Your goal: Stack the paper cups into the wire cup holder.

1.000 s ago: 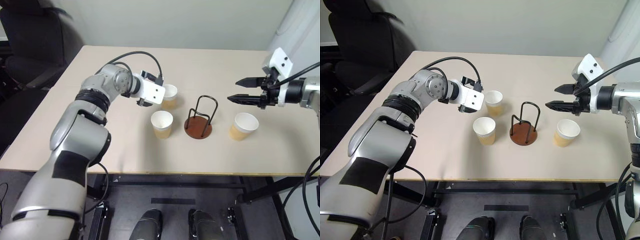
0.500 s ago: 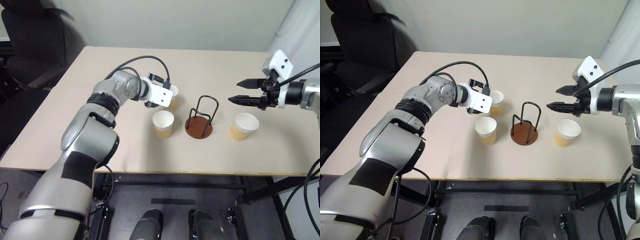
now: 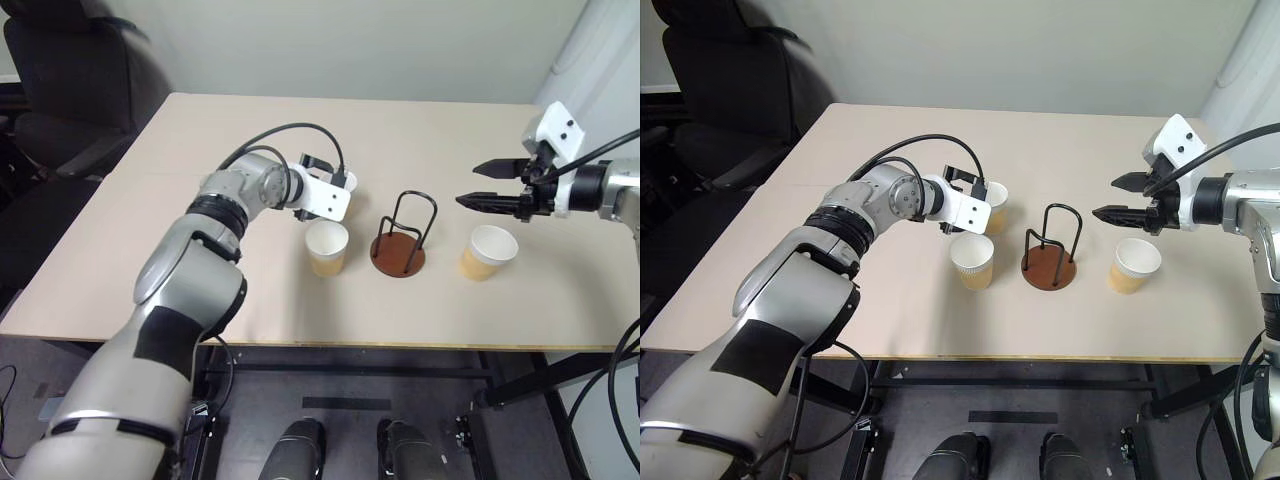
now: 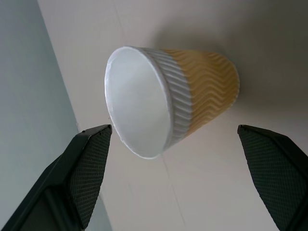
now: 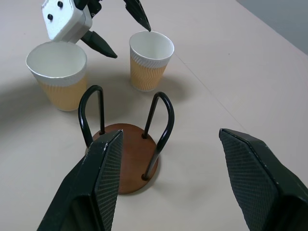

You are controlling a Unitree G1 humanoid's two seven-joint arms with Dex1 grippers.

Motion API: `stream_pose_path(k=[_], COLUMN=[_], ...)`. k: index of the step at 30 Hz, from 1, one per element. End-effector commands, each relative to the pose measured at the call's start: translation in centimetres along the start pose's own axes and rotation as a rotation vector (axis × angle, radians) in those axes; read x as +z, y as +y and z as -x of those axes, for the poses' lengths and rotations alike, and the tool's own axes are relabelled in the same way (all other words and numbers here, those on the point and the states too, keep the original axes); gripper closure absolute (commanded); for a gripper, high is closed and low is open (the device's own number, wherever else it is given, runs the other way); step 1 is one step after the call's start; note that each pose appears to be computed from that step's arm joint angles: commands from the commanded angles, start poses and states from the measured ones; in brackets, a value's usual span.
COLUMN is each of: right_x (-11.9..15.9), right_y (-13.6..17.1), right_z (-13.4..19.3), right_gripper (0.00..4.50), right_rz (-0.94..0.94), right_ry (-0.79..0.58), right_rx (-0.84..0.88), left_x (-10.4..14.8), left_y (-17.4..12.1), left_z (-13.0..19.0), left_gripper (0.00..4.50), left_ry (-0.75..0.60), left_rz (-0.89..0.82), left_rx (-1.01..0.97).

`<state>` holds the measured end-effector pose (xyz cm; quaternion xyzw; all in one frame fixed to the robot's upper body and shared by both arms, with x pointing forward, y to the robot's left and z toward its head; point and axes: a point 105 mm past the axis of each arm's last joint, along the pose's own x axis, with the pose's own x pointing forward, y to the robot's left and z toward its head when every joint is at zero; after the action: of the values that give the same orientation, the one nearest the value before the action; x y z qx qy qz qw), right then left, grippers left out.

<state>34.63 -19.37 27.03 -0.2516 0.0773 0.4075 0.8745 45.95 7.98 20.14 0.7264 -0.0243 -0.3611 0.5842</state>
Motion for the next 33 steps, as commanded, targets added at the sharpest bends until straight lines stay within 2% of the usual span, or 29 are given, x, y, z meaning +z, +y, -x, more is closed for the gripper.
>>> stream_pose_path(k=[1,9,21,29,32,33], right_x=[1.3,1.2,1.2,1.1,1.2,1.2], right_y=[-0.4,-0.3,0.0,0.0,0.0,0.0], right_z=[1.1,1.2,1.4,1.8,1.9,2.0], right_gripper=[1.33,1.33,1.33,1.33,1.26,1.26], right_rz=[0.046,0.044,0.044,0.041,0.042,0.042], right_ry=[-0.037,-0.035,-0.036,-0.035,-0.037,-0.038], right_rx=[-0.039,-0.047,-0.054,-0.076,-0.083,-0.085], left_x=[0.3,1.0,1.7,2.1,2.1,2.1], left_y=[0.7,0.7,-0.9,-0.2,-0.2,-0.3], left_z=[-0.1,-0.6,-1.6,-1.9,-1.9,-2.0], left_gripper=[0.0,0.0,0.0,0.0,0.64,0.98], left_ry=[0.001,-0.007,-0.005,0.015,0.018,0.02], left_rz=[-0.003,0.018,-0.004,-0.018,-0.023,-0.025], left_rx=[0.041,0.044,-0.023,0.011,0.007,0.004])
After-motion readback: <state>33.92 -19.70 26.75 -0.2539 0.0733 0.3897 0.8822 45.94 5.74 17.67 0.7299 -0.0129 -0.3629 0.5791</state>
